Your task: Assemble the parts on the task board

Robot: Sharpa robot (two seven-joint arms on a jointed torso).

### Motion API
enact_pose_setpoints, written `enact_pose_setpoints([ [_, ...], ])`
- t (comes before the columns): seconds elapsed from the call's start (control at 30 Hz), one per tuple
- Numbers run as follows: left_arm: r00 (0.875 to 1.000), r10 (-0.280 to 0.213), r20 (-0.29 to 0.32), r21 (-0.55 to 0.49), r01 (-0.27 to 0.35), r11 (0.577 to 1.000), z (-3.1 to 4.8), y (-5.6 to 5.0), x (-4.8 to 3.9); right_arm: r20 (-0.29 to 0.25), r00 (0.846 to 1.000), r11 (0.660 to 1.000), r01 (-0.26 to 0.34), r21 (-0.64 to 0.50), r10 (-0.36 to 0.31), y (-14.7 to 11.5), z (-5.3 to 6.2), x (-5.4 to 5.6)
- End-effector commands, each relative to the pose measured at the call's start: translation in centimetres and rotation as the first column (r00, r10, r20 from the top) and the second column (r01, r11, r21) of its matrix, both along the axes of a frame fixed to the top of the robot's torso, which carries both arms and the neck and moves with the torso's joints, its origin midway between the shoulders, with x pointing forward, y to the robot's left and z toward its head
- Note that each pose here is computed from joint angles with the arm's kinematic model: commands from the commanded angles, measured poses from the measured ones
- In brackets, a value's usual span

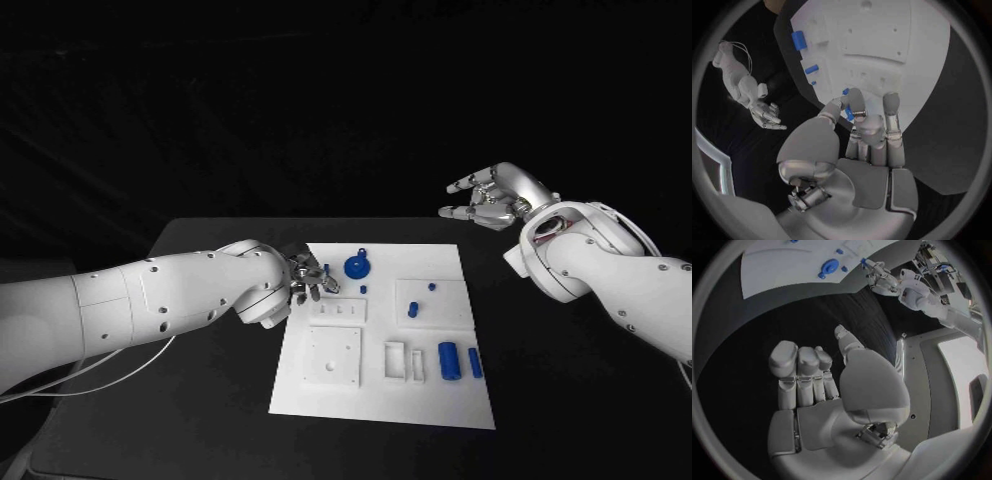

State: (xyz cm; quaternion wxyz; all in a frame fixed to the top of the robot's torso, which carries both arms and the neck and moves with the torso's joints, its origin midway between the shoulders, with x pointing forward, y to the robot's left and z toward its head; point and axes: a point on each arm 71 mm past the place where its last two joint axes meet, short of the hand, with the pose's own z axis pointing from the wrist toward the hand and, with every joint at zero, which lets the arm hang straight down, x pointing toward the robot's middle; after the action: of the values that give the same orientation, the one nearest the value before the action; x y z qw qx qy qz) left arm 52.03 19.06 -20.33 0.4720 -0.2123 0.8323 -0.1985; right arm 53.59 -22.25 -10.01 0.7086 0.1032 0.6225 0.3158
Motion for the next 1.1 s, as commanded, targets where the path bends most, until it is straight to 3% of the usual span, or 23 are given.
enact_pose_setpoints([
  [0.03,1.0,-0.005,0.015,0.021,0.005,1.0,-0.05,-0.3,0.01,-0.006,1.0,1.0,0.002,0.001,-0.002,0.0,0.0,0.0],
  [0.57,0.997,-0.055,-0.05,0.04,0.057,0.998,-1.15,-1.7,-0.24,-0.013,1.0,1.0,0.004,0.002,-0.004,0.1,-0.1,0.1],
  [1.1,0.995,-0.067,-0.073,0.058,0.071,0.996,-1.46,-1.7,-0.14,-0.02,1.0,1.0,0.006,0.0,-0.006,0.1,-0.2,0.1],
])
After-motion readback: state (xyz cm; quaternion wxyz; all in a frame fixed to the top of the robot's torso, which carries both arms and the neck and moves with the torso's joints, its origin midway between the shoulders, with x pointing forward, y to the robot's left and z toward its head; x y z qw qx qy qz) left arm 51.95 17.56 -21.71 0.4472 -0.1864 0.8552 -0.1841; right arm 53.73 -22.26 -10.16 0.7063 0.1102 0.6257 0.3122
